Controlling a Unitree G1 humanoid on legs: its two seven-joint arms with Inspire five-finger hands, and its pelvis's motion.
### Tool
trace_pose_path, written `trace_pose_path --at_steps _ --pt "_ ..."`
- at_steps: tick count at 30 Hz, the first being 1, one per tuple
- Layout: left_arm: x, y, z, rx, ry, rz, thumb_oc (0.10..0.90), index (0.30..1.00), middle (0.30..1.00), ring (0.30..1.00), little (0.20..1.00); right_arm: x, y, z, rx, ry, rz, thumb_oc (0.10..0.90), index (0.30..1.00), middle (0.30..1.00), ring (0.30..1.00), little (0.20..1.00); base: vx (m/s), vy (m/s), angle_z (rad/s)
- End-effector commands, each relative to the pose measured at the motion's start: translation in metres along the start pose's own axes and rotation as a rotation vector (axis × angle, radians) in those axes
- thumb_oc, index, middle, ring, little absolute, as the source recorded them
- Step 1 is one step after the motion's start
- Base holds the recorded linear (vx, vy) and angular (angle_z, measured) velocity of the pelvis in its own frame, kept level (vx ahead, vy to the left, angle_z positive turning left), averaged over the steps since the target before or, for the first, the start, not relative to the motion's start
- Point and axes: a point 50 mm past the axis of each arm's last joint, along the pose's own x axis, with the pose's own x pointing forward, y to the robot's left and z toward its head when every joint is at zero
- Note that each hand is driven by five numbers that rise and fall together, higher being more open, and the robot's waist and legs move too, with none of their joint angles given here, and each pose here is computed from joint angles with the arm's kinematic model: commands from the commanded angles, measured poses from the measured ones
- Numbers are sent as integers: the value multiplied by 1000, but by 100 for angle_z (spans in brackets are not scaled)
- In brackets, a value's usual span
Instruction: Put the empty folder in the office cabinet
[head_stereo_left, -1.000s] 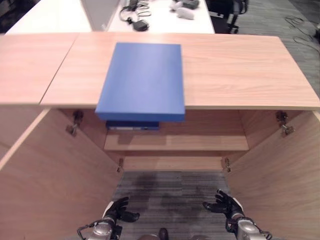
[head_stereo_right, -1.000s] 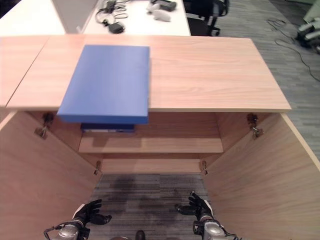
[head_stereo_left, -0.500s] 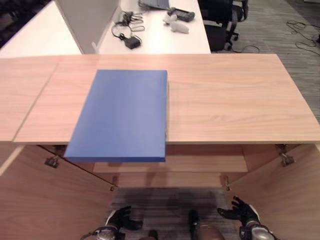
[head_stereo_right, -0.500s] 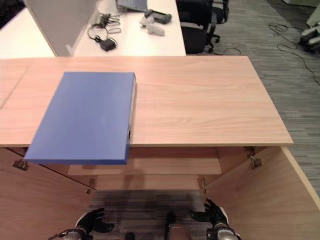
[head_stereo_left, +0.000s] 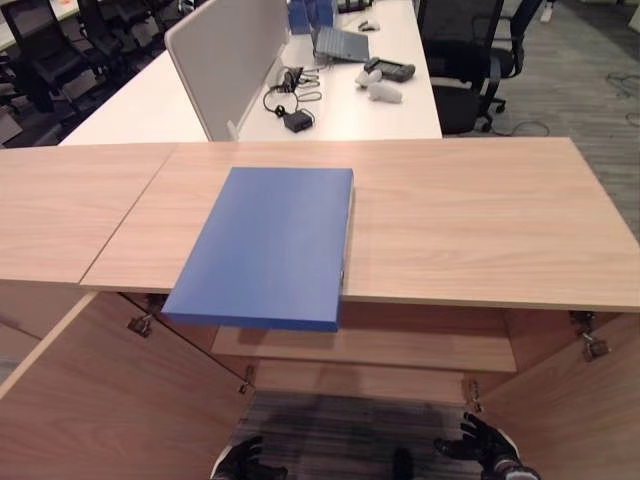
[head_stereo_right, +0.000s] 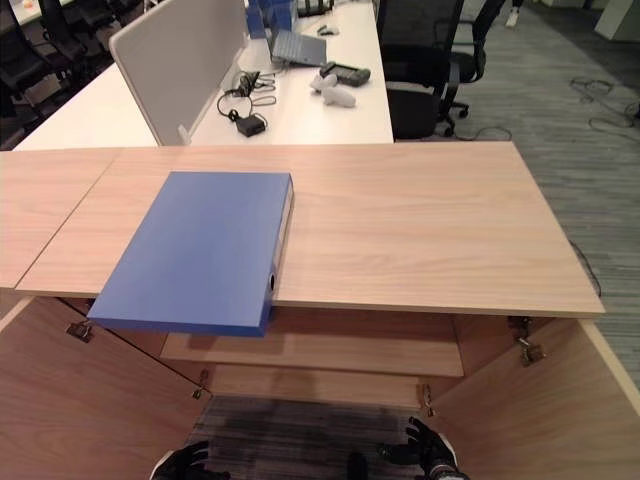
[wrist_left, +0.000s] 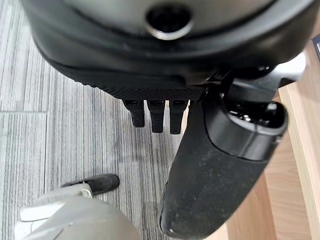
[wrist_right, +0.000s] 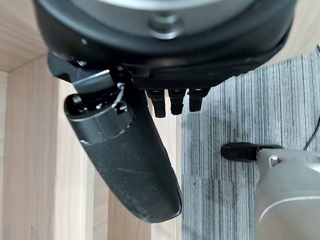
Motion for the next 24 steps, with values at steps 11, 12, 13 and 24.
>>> trace_pose_path --at_steps 11,12,13,24 --pt "1 20 11 66 -37 39 800 900 900 900 900 3 10 19 12 -91 31 800 900 900 900 900 -48 43 -1" --pt "1 21 13 63 -42 43 800 900 900 900 900 4 14 24 21 -107 38 800 900 900 900 900 -151 60 -8" --pt "2 23 16 58 -51 49 800 900 900 900 900 5 16 28 35 -123 43 800 900 900 900 900 -294 122 -24" --pt "3 31 19 43 -51 76 800 900 900 900 900 4 28 21 103 -107 56 800 900 900 900 900 -119 47 -9"
